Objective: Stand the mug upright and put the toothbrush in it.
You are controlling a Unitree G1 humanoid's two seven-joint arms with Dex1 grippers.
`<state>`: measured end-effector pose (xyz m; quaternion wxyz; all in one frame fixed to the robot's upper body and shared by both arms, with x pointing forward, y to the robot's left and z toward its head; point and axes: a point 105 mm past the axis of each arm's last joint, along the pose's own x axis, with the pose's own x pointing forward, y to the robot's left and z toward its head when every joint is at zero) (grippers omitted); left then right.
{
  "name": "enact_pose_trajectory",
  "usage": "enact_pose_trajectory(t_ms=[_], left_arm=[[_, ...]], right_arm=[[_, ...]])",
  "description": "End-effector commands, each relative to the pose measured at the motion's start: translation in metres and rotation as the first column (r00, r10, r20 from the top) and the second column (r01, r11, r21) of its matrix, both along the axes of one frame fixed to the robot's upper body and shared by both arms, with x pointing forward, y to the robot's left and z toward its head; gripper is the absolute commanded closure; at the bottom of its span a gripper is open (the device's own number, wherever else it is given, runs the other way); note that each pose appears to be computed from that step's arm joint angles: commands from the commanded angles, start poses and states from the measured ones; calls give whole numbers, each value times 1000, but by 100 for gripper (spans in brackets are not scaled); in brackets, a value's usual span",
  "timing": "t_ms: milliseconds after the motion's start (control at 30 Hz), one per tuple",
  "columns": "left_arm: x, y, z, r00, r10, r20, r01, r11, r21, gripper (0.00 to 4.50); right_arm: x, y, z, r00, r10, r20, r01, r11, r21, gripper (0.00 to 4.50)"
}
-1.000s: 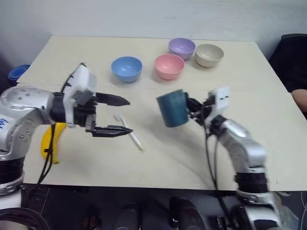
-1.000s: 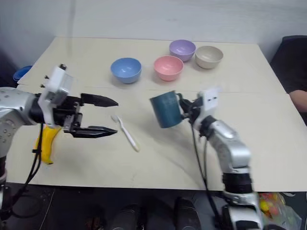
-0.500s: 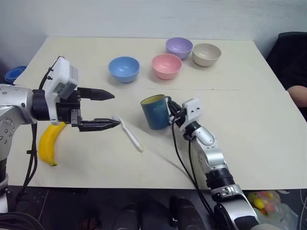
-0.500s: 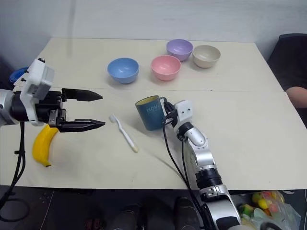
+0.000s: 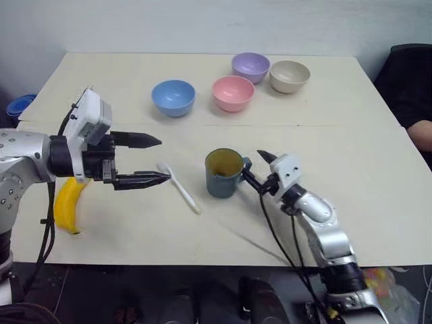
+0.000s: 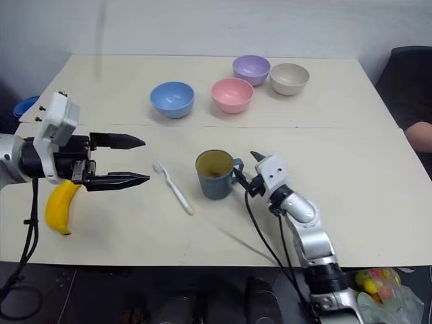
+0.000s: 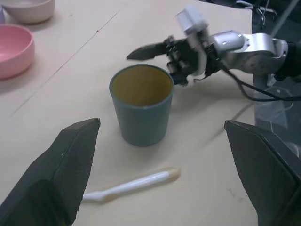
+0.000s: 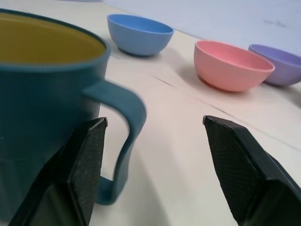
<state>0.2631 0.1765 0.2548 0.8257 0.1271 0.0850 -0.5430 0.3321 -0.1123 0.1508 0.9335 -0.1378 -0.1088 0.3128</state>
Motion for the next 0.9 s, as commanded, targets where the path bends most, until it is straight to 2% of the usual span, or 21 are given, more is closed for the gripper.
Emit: enact_pose_trajectory(t_ms=[33, 167, 267, 333, 467, 533, 600, 667, 767, 900], left_arm=[[-11, 4, 2, 999, 53, 1, -53, 998, -35, 0], [-10, 16, -12, 971, 221, -96, -233, 962, -142, 0], [-10, 20, -38, 896, 379, -231, -426, 882, -203, 0], [-7, 16, -51, 848, 434, -305, -499, 847, -183, 0], [18, 40, -96, 585, 692, -423, -753, 657, 34, 0], [30, 28, -96, 564, 700, -438, -774, 633, 14, 0], [46, -3, -81, 615, 617, -491, -747, 654, -115, 0], [58, -23, -77, 605, 555, -571, -752, 634, -181, 0], [69, -45, -91, 526, 535, -661, -783, 609, -130, 0], [71, -56, -103, 438, 557, -705, -811, 584, -42, 0]], right_arm=[[-24, -8, 17, 998, 60, -7, -60, 998, -36, 132], [-54, -26, 29, 983, 153, -98, -163, 982, -99, 132], [-90, -37, 53, 919, 320, -230, -342, 937, -64, 72], [-100, -40, 69, 896, 355, -265, -380, 924, -46, 4], [-131, -36, 98, 788, 505, -352, -550, 835, -35, 1], [-134, -36, 107, 771, 525, -361, -573, 819, -31, 1], [-130, -36, 116, 779, 525, -344, -566, 824, -25, 1], [-125, -35, 120, 785, 520, -336, -559, 829, -24, 1], [-122, -27, 114, 784, 521, -336, -566, 824, -42, 1], [-121, -19, 112, 783, 528, -329, -570, 820, -43, 1]])
